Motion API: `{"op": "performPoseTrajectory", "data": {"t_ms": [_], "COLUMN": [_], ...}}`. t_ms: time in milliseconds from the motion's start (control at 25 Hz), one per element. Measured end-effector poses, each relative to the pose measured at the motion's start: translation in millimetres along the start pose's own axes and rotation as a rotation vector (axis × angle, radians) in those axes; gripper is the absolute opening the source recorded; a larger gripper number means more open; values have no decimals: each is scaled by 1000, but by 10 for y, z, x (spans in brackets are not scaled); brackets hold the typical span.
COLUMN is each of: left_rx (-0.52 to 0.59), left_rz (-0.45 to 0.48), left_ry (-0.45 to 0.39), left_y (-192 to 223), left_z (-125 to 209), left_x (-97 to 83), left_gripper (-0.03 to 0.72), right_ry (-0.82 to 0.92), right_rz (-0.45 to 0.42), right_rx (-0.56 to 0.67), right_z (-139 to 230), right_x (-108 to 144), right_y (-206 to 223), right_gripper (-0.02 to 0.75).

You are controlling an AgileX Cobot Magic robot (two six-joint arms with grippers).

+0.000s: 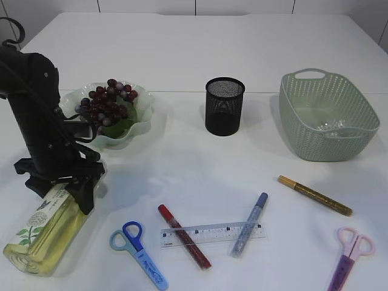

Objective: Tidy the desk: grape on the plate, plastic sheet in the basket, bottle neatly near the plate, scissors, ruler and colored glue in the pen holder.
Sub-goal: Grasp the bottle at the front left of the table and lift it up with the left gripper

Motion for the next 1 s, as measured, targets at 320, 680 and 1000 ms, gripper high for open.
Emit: {"op": "performPoseTrajectory", "data": {"t_ms": [320,680,1000], "left_rx": [-21,-141,-347], "left_rz": [5,-2,36], "left_ry": [-2,-83,-98], "left_y": [-1,-113,-758], "left_z": [-35,-59,65], "left_x": [-2,50,39], "left_gripper": [453,453,453], "right_ry": [0,0,0], "right_rz": [0,0,0], "right_rx": [0,0,0], "right_z": [0,0,0], "right_x": [0,0,0], "right_y": [0,0,0], "right_gripper": [512,512,512]}}
Point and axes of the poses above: a point on each arm's last joint axis where the gripper is mounted, y pointing out along that axis toward the gripper, x along the wrist's bending axis when the last joint is at zero, z = x × y, the point moved 7 cm from there along y, pointing out along that axis toward the gripper, and after that the axes turned 12 degrees about -y, right-handed, at the moved point
